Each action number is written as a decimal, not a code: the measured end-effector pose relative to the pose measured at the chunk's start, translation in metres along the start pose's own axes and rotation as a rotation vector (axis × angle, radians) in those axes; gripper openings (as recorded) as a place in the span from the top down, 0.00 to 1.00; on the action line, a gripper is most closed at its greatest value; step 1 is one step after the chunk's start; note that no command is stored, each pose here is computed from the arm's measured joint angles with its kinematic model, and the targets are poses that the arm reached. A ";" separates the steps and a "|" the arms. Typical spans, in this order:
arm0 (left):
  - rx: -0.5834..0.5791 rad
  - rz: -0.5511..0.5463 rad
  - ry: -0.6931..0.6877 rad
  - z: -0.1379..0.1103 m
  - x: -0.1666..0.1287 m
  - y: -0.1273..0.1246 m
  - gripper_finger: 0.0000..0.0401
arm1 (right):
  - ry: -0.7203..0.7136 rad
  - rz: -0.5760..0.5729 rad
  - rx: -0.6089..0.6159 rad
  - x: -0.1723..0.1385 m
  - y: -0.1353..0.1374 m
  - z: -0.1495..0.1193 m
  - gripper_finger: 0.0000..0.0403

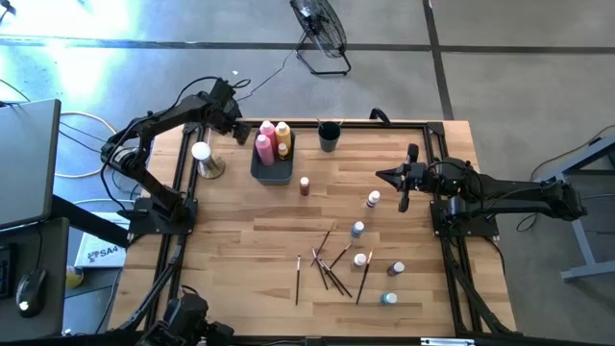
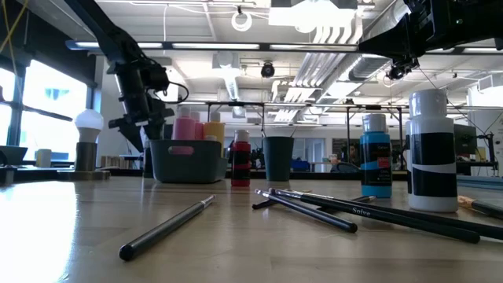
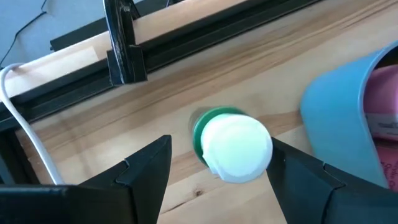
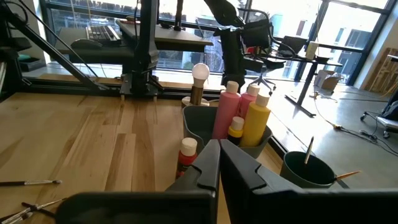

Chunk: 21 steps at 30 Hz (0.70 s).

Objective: Pick & Place Paint Supplies
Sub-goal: Put the small green paint bottle into the green bin

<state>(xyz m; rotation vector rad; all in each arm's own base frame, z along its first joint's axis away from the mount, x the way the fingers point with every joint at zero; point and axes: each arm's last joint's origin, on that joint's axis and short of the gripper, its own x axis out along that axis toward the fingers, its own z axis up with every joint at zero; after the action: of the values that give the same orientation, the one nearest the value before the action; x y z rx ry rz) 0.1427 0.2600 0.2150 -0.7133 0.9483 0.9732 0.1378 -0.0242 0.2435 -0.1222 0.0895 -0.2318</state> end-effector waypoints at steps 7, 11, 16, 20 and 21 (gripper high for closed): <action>0.002 0.000 -0.053 0.005 0.000 0.000 0.38 | 0.000 0.000 0.000 0.000 0.000 0.000 0.99; 0.004 -0.040 -0.081 0.008 0.000 -0.002 0.38 | 0.000 0.000 0.000 0.000 0.000 0.000 0.99; 0.005 -0.049 -0.074 0.007 0.000 -0.002 0.38 | 0.000 0.000 -0.001 0.000 0.000 0.000 0.99; 0.004 -0.048 -0.060 0.006 0.000 -0.002 0.38 | 0.000 0.000 -0.001 0.000 0.000 0.000 0.99; 0.004 -0.048 -0.058 0.006 0.000 -0.002 0.38 | 0.000 0.000 -0.001 0.000 0.000 0.000 0.99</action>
<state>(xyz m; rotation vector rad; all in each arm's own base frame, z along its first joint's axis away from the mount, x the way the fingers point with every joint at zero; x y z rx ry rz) 0.1463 0.2640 0.2177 -0.6980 0.8789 0.9451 0.1378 -0.0242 0.2435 -0.1233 0.0898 -0.2317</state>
